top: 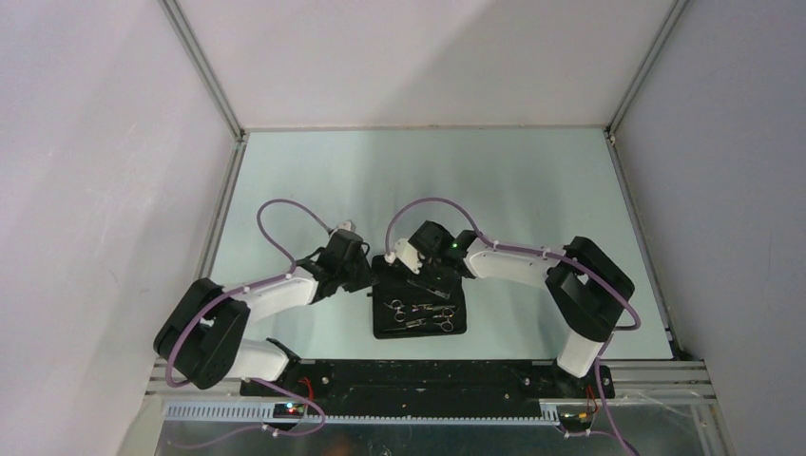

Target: Sort the hair-cutting tools

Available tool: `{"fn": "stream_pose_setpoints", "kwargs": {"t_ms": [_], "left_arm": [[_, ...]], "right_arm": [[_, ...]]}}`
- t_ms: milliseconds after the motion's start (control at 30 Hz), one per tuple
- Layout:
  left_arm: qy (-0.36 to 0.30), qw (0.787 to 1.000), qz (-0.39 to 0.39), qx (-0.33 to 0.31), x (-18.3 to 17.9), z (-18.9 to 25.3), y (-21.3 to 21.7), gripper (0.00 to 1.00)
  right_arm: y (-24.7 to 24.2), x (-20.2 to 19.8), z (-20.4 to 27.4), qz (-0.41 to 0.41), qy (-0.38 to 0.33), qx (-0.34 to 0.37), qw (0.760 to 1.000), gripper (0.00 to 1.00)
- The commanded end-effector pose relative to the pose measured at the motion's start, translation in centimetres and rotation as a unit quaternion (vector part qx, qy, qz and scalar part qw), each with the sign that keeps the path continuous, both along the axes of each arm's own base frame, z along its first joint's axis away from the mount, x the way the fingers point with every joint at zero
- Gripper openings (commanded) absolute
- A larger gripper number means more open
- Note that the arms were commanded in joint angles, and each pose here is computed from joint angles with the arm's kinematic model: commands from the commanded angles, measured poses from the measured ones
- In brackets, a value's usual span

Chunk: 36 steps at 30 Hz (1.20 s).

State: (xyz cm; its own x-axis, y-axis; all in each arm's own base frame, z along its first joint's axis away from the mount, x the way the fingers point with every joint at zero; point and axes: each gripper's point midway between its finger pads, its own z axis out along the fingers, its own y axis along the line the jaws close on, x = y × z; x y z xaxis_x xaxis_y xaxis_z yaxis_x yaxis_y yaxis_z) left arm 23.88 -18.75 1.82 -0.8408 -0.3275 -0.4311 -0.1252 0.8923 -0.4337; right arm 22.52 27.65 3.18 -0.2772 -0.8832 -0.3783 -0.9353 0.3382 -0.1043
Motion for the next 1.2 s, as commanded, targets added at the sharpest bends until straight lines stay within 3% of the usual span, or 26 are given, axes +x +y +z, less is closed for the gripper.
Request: {"fn": "stream_pose_setpoints", "kwargs": {"t_ms": [0, 200, 667, 900, 1167], "left_arm": [[0.013, 1.0, -0.011, 0.004, -0.4, -0.4, 0.0, 0.13], [0.018, 1.0, -0.006, 0.006, -0.4, -0.8, 0.3, 0.02], [0.017, 1.0, -0.006, 0.006, -0.3, -0.7, 0.3, 0.0], [-0.027, 1.0, 0.003, -0.01, 0.2, 1.8, 0.5, 0.23], [-0.105, 0.993, 0.029, -0.043, 1.6, 7.0, 0.8, 0.5]], "right_arm": [[-0.6, 0.8, -0.7, -0.012, -0.005, -0.012, 1.0, 0.39], [-3.6, 2.9, -0.4, -0.065, -0.025, -0.024, 0.997, 0.34], [-5.1, 4.4, 0.6, -0.111, -0.047, -0.017, 0.993, 0.27], [-3.0, 3.6, 4.3, -0.121, -0.021, 0.085, 0.989, 0.43], [-4.1, 3.3, 4.8, -0.267, 0.045, 0.128, 0.954, 0.44]]}}
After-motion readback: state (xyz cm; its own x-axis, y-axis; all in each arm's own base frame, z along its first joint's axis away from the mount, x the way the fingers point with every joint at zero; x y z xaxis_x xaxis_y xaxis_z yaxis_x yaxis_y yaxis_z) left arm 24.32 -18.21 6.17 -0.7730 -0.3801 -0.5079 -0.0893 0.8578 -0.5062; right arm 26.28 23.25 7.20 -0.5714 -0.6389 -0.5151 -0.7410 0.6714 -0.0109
